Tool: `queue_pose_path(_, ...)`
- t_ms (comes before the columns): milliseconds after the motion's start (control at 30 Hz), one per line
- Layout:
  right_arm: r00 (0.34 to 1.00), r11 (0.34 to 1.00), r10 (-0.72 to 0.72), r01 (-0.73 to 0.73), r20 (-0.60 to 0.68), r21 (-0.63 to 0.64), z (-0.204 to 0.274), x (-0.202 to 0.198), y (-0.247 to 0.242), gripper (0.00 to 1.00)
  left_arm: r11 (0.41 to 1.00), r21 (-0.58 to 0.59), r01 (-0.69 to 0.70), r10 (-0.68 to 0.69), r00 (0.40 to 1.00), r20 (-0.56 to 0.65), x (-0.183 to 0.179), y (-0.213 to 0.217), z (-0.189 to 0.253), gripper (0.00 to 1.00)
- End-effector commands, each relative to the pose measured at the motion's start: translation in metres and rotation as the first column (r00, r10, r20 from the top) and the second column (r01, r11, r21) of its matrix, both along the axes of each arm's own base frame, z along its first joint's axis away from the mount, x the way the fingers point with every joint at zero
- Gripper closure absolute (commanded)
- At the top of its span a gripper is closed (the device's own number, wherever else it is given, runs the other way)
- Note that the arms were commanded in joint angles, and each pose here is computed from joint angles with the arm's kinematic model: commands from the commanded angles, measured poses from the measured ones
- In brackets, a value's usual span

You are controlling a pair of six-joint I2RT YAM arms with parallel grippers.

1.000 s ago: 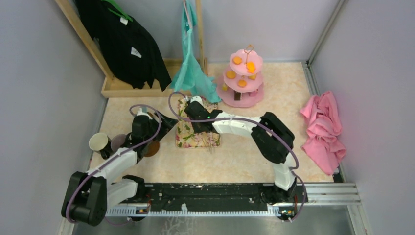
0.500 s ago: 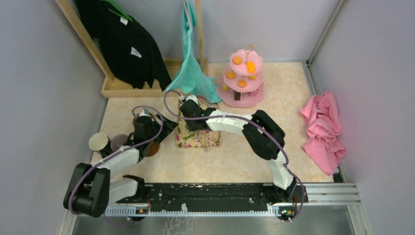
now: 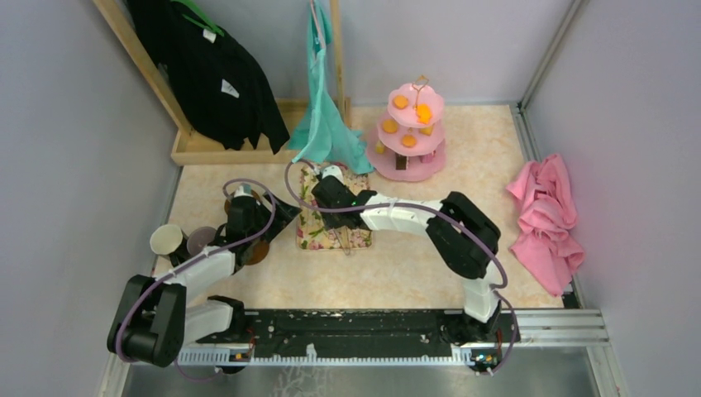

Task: Serve the afternoon tea
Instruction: Place the clamp on the tray.

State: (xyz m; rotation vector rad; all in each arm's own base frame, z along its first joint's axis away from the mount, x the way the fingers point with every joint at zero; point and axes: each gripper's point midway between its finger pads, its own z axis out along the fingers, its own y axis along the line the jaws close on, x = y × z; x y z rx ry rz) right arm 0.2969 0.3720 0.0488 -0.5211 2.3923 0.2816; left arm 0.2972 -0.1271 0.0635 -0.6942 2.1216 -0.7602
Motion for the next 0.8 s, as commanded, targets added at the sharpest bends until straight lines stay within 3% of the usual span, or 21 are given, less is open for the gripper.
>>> queue_pose_path(0,0.994,0.995,-0.001,-0.010,0.111,0.104,0.052,-0.006,0.009,0.57,1.000,0.012,-0.013,0.013,0.999,0.033,0.008,0.002,0.012,0.15)
queue_pose_path(333,0.979,0.985,-0.117,0.092,0.167,0.148,0.073,-0.033,-0.037,0.56,1.000,0.029,0.007,-0.007,1.000,0.019,0.009,-0.007,0.009,0.16)
queue_pose_path(533,0.954,0.969,-0.234,0.215,0.188,0.118,0.060,-0.040,-0.085,0.57,0.999,0.033,0.012,-0.013,1.000,0.019,0.009,-0.008,0.006,0.16)
queue_pose_path(767,0.952,0.960,-0.277,0.269,0.131,0.078,0.031,-0.034,-0.103,0.58,0.999,0.020,0.026,-0.026,1.000,0.014,0.008,-0.012,0.002,0.16)
